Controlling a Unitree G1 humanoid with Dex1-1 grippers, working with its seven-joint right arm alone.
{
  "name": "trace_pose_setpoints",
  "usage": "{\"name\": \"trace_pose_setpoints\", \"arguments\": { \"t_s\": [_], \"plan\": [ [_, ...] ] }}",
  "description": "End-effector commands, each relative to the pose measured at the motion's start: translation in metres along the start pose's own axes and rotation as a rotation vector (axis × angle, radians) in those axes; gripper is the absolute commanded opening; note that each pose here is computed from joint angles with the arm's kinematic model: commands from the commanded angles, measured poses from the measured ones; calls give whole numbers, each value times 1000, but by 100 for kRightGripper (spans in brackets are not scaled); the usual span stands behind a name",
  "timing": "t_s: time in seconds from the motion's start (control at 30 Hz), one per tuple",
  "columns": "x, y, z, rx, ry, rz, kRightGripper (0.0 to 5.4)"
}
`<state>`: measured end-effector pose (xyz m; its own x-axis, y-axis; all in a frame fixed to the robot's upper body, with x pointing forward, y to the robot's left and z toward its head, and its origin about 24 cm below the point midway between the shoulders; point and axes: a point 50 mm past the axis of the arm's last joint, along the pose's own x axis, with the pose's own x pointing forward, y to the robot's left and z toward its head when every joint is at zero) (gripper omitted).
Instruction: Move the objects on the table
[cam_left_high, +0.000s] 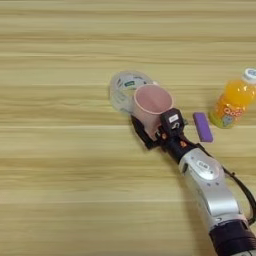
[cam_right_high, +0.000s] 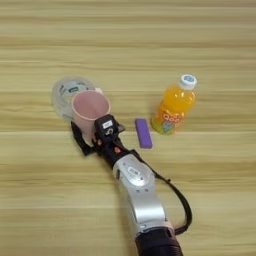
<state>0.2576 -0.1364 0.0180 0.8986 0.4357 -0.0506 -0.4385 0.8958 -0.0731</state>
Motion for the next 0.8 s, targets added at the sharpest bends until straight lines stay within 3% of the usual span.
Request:
{"name": "trace_pose_setpoints", "arguments": {
  "t_s": [0.03,0.53,0.8],
  "plan": [
    [9,-5,30,-45,-130,-17,414],
    [-8,-8,42,-78,-166,-54,413],
    [-25,-26,37,-83,-132,-137,413]
  ]
}}
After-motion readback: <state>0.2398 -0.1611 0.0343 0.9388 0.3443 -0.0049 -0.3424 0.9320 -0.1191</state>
